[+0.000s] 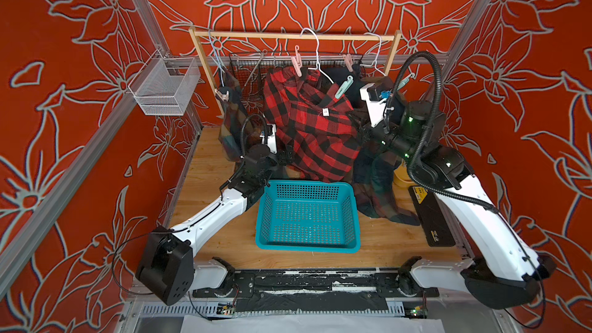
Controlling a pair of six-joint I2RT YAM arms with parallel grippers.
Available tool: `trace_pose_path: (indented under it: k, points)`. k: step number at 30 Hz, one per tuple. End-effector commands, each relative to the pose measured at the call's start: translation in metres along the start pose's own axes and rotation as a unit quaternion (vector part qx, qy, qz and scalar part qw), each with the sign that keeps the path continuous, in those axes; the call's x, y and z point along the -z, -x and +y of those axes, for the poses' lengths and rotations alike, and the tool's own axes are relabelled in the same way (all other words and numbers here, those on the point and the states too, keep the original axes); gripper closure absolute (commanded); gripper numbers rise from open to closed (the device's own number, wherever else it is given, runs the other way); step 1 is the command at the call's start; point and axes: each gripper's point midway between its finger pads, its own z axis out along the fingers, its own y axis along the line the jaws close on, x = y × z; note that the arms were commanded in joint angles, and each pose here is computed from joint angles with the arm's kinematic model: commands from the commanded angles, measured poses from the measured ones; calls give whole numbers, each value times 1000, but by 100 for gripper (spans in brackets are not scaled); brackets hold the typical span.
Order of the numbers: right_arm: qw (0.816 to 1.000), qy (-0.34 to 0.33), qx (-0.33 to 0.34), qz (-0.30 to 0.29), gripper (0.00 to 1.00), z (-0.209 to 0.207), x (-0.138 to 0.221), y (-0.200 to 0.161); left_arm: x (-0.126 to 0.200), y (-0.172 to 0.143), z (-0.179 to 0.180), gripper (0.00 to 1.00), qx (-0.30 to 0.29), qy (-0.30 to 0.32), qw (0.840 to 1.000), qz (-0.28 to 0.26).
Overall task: Remove the clothespins securing long-sleeve shirts to the hanger
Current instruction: Place the long-sleeve shirt at the bin.
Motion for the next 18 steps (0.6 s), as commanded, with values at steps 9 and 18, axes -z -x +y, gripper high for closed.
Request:
trace_pose_path:
  k: [9, 18]
  points:
    - [997, 53, -16, -45, 100, 22, 29, 10, -16, 32, -12, 17, 9, -22, 999, -39]
    - [995, 86, -23, -55, 100, 34, 34, 13, -15, 36, -29, 92, 14, -70, 996, -45]
